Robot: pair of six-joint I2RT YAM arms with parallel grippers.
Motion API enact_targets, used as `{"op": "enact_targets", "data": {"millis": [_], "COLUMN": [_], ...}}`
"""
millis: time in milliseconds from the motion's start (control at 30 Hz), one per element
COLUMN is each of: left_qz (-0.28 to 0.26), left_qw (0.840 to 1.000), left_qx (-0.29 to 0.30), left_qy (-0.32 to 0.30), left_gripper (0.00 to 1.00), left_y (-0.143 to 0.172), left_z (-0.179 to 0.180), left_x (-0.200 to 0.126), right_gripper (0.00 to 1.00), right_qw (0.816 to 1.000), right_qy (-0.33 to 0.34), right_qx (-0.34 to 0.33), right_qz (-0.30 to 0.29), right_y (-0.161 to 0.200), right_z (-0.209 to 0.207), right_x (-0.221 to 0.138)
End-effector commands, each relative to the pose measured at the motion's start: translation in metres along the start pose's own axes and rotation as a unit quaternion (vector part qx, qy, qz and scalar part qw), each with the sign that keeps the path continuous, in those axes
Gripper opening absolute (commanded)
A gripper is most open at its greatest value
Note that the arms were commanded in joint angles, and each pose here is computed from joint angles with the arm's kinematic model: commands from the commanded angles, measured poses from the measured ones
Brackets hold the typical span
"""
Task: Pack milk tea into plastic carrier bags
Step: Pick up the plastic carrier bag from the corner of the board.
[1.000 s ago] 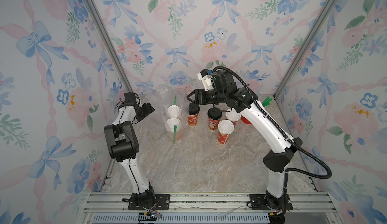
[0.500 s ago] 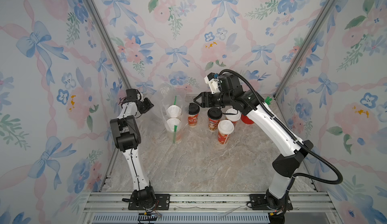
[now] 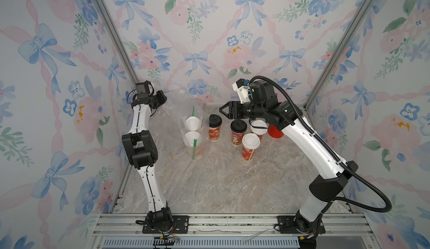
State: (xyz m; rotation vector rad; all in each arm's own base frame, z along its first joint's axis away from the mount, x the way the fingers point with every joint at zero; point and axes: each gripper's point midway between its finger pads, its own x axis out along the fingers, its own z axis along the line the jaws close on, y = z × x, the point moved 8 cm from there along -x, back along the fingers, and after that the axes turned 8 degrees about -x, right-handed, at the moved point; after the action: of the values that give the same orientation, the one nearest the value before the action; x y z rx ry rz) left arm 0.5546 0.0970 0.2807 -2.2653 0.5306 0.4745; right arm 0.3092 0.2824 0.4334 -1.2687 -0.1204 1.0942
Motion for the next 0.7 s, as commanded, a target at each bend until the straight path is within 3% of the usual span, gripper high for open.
{"op": "enact_targets", "data": {"millis": [0,367,667], "left_qz": [-0.076,-0.162,-0.146], "left_qw": [0.996,0.978,0.959], "left_qx": [0.049,0.099,0.107], "left_qy": [0.017,0.084,0.219], "left_gripper": [0.0,0.0,0.0], "left_y": [-0.033,-0.043,0.003], "left_z": [-0.046,-0.131,-0.22], "left_x": [-0.057,-0.18,-0.261], "right_gripper": [0.65,0.65,0.67], "right_qw": [1.0,0.998,0.987], "right_qy": [0.015,0.03,0.022], "right_qx": [-0.008,-0.036,-0.13], "right_qz": [-0.01,-0.041,-0.09], "right_y": [0.0,0.001,0.003], "right_z": [-0.004,-0.002,0.019], "right_x": [-0.014,-0.039,-0.055]}}
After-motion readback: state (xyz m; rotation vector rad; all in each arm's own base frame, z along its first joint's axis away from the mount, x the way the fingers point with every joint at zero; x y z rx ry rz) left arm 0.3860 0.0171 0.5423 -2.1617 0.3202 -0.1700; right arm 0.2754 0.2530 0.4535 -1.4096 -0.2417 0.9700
